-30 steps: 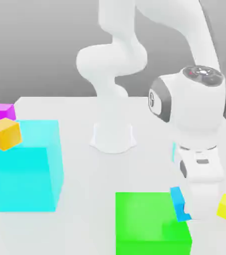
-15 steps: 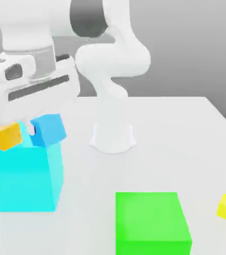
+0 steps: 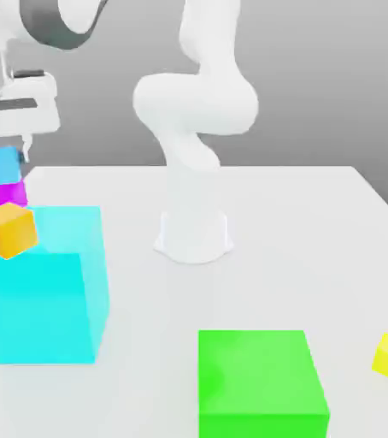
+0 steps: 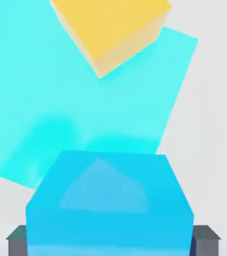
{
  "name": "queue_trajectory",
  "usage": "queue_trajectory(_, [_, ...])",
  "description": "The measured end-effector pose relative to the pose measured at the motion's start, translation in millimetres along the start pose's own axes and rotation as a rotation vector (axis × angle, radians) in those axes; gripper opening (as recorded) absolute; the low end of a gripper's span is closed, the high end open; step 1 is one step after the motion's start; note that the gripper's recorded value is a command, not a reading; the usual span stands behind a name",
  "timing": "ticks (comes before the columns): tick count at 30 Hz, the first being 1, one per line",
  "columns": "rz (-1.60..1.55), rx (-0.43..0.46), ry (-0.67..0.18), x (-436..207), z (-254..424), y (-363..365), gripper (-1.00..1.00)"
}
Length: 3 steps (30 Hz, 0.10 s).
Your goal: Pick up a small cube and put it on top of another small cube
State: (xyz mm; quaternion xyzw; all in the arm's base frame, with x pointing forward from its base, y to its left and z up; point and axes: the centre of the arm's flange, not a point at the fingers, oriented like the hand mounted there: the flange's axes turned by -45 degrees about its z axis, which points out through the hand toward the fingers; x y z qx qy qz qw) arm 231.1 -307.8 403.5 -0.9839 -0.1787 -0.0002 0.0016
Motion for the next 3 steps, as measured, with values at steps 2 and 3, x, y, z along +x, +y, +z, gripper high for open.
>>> queue_trajectory(2, [0.001,-0.002,-0.001,-0.6,5.8,-0.3,1.00])
queue_trajectory(3, [0.001,-0.002,-0.001,-0.7,1.1,0.2,1.00])
